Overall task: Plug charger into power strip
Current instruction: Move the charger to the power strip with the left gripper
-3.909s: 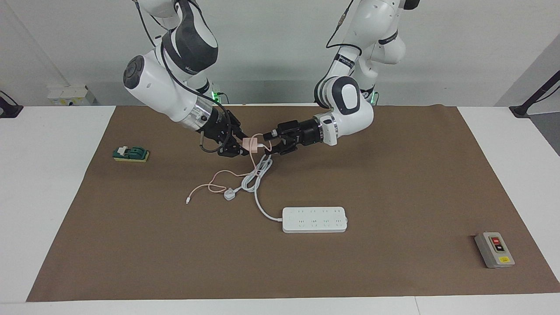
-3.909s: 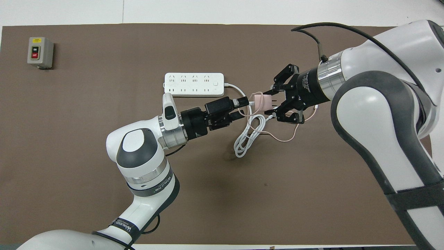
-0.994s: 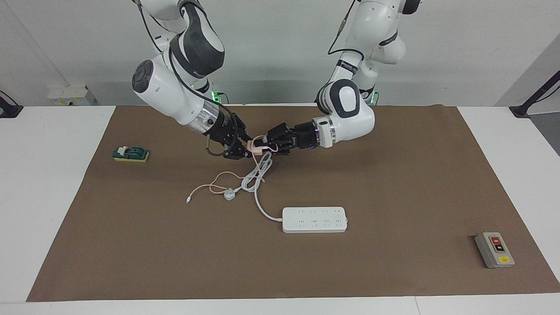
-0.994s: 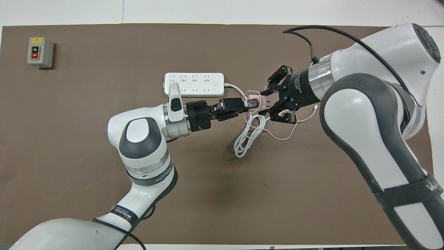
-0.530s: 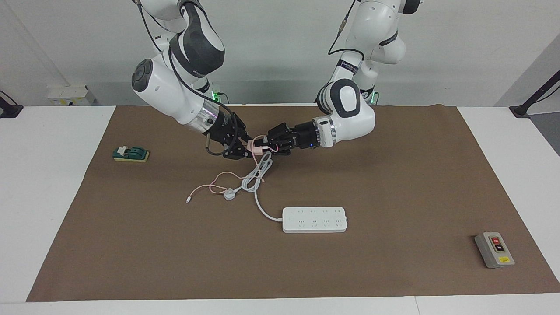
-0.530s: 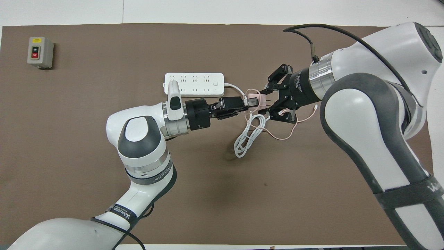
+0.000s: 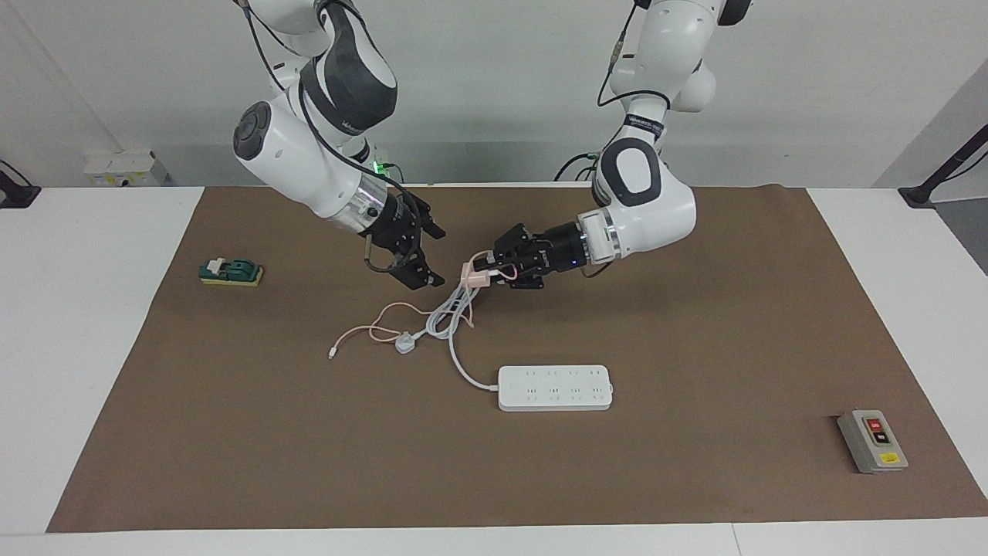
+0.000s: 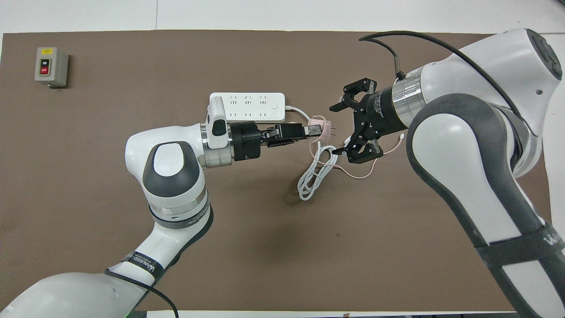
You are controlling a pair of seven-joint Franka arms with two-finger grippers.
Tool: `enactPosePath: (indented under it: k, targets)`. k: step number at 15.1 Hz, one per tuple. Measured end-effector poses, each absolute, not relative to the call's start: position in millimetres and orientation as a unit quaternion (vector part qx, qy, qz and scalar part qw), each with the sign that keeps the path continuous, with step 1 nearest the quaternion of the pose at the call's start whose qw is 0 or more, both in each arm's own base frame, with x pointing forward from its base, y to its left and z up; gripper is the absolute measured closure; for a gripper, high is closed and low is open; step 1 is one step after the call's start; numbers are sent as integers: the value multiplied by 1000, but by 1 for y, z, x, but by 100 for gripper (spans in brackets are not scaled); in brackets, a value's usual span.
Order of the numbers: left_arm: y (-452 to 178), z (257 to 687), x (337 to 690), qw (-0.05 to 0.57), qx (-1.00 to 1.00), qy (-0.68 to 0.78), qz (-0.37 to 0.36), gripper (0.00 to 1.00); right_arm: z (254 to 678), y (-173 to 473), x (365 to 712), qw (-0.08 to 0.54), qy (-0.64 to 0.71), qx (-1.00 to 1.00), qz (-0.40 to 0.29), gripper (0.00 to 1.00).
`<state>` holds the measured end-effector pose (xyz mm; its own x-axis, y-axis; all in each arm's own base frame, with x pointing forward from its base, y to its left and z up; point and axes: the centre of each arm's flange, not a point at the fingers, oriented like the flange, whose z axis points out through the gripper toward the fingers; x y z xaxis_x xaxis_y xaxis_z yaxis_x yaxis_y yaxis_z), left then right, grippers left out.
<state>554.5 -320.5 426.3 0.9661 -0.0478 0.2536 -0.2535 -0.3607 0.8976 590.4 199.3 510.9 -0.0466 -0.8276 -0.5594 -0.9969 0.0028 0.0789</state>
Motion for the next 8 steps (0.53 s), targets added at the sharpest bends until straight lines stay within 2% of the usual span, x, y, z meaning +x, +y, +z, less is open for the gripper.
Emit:
enactPosePath:
  k: [4, 8]
  targets:
    - [-283, 451, 582, 401, 874, -241, 131, 68, 524, 200, 593, 192, 682, -668, 228, 0]
    - [-259, 470, 598, 271, 887, -342, 152, 68, 532, 200, 594, 199, 680, -670, 223, 0]
